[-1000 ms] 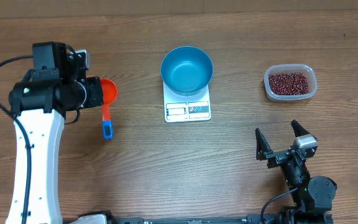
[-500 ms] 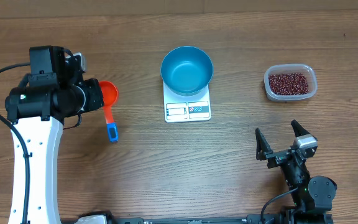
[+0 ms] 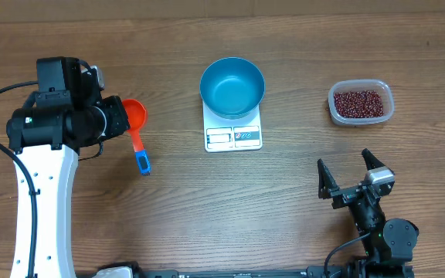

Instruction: Scoop item into bowl and weigh 150g on scale

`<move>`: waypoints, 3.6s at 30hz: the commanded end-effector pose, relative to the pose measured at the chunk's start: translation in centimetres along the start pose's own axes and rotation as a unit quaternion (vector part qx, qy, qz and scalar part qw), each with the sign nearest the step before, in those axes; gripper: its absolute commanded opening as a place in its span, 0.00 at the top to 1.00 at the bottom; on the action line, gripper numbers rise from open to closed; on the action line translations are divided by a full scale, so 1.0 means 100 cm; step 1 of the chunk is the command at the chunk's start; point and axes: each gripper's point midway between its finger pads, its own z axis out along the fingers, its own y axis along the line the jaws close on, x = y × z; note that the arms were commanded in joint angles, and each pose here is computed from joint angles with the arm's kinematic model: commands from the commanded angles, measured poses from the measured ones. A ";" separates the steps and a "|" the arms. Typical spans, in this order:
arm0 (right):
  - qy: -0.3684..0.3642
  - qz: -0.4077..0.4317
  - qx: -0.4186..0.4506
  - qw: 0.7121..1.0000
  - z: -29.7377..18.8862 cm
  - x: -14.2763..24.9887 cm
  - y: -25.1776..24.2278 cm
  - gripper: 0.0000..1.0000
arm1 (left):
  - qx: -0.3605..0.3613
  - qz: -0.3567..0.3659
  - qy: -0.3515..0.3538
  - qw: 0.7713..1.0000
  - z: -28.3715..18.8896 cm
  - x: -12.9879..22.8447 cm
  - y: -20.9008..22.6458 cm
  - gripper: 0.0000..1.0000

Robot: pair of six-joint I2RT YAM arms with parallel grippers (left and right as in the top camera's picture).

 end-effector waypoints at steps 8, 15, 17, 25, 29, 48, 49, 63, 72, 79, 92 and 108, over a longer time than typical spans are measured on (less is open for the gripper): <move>-0.003 -0.009 -0.005 1.000 0.000 0.001 0.002 0.00 | 0.005 -0.002 -0.008 1.000 -0.004 -0.001 -0.003 0.96; -0.003 -0.009 -0.005 1.000 0.000 0.001 0.002 0.00 | 0.007 -0.002 -0.011 1.000 -0.004 -0.003 -0.003 0.96; -0.003 -0.009 -0.005 1.000 0.000 0.001 0.002 0.00 | 0.006 -0.002 -0.011 1.000 -0.004 -0.003 -0.003 0.96; -0.003 -0.009 -0.005 1.000 0.000 0.001 0.002 0.00 | 0.006 -0.006 -0.012 1.000 -0.004 -0.003 -0.003 0.96; -0.003 -0.009 -0.005 1.000 0.000 0.001 0.002 0.00 | 0.006 -0.025 -0.013 1.000 -0.004 -0.004 -0.003 0.96; -0.003 -0.009 -0.005 1.000 0.000 0.001 0.002 0.00 | -0.001 -0.186 0.009 0.983 -0.004 0.007 0.000 0.96; -0.003 -0.009 -0.005 1.000 0.000 0.001 0.002 0.00 | -0.003 -0.199 0.012 0.980 -0.004 0.009 0.000 0.96; -0.003 -0.009 -0.005 1.000 0.000 0.001 0.002 0.00 | -0.070 -0.333 0.034 0.940 -0.004 0.036 0.006 0.96; -0.004 -0.014 0.078 0.997 -0.002 0.001 -0.027 0.00 | -0.074 -0.318 0.030 0.945 -0.003 0.038 -0.001 0.96; -0.004 -0.014 0.083 0.996 -0.002 0.001 -0.028 0.00 | -0.080 -0.318 0.034 0.944 -0.003 0.041 0.000 0.96; -0.007 -0.006 -0.002 1.000 0.000 0.000 0.001 0.00 | -0.081 -0.319 0.038 0.944 -0.003 0.043 0.000 0.96; -0.016 0.169 -0.075 0.983 -0.004 -0.020 0.026 0.00 | -0.082 -0.325 0.046 0.941 -0.004 0.047 0.000 0.96</move>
